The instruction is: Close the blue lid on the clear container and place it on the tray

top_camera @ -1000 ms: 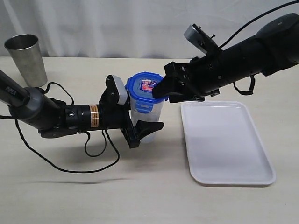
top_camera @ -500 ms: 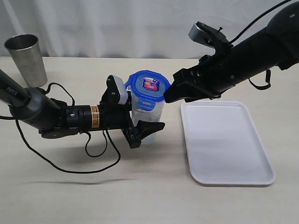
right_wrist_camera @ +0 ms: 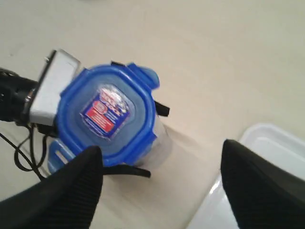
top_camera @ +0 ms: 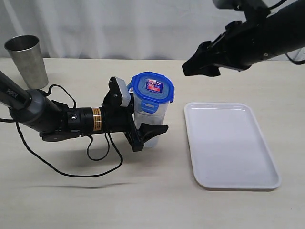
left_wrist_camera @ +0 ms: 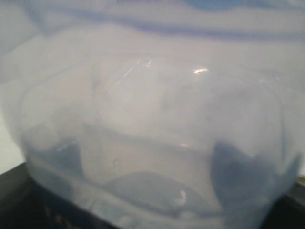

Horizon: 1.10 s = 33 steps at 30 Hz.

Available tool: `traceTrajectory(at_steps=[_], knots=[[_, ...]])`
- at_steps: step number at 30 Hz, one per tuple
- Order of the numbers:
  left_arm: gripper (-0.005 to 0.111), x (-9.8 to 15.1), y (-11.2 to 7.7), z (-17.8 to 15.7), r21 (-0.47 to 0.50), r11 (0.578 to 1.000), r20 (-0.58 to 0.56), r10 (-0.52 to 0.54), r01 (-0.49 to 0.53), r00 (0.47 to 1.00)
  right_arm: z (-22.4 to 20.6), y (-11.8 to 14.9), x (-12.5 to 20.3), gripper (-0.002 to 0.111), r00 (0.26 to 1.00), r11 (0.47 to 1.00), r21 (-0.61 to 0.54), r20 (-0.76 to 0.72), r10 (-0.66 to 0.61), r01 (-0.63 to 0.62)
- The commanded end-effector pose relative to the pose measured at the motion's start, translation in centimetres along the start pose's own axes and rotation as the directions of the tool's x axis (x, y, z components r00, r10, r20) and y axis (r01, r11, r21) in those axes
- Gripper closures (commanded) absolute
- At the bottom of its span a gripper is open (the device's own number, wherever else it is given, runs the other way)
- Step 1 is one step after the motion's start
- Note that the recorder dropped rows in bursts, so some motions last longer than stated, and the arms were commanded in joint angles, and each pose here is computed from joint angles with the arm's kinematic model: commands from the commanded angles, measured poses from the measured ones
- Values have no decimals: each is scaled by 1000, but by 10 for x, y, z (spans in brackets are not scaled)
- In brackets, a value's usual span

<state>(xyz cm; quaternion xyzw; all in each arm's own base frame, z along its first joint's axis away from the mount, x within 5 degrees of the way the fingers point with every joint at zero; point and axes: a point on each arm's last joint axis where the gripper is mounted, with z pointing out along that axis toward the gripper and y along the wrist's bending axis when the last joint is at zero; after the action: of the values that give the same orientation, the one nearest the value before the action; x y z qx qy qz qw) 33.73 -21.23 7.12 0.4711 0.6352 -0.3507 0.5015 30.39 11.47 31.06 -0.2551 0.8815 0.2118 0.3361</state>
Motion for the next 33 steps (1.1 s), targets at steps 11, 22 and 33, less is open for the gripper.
traceTrajectory(at_steps=[11,22,33], knots=[[107,-6,3,-1,-11,1000,23,0,0,1000,6,83,-4,46,834,833,45,1,-551,551],[107,-6,2,-1,-9,1000,22,1,-1,1000,64,87,12,57,705,704,89,-195,-682,705],[107,-6,2,-1,-9,1000,22,1,-1,1000,86,81,24,57,632,653,25,-281,-722,757]])
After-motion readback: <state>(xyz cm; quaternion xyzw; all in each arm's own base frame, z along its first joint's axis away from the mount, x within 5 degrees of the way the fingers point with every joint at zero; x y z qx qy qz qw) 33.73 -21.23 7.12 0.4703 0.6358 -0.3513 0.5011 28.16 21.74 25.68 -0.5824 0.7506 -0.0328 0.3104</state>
